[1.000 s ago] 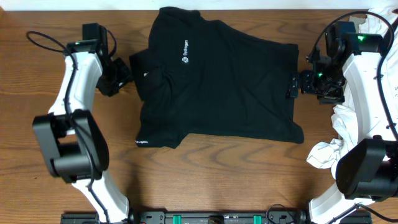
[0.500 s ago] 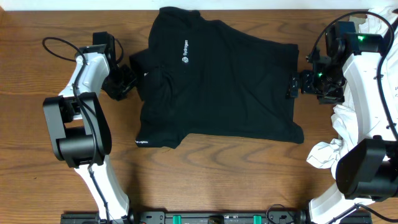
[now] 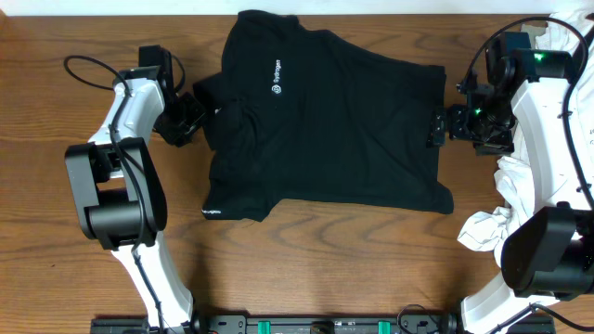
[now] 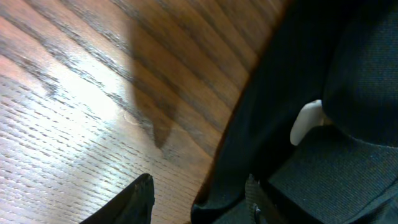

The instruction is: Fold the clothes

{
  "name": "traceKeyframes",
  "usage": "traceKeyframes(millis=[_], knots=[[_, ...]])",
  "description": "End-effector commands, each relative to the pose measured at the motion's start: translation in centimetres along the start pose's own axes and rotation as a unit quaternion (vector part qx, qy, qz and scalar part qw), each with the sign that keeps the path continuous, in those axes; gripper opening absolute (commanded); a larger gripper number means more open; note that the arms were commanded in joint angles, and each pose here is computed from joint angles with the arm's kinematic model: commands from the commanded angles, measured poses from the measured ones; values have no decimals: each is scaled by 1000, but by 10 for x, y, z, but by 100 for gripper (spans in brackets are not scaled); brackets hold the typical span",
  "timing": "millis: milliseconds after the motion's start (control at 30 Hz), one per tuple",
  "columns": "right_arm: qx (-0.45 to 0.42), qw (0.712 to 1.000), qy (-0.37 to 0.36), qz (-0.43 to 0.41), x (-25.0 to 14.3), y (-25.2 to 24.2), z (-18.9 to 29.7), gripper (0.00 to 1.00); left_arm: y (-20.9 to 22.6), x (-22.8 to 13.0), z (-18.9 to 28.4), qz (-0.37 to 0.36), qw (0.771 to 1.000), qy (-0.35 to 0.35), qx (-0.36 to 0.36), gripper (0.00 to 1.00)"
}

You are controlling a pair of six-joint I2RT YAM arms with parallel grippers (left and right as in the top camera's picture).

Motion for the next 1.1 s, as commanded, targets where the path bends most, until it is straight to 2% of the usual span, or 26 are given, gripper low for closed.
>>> traceKeyframes(millis=[0,467,1067], knots=[[3,1000,-8,11,1,2,4,99,-1,-3,-7,0,1000,8,1,50],[3,1000,-8,11,1,2,4,99,-8,-8,-13,-17,1000,-6,16,50],[3,1000,-8,11,1,2,4,99,-1,-12,-30,-3,1000,-15,15,50]])
Point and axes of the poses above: each gripper's point midway between its finger pads, its own z axis back along the fingers, its own y axis along the line the jaws close on, x = y × z, the point moved 7 cm from there along z, back along the fingers, and after that the axes turned 4 degrees about -z, right-handed, at the moved point
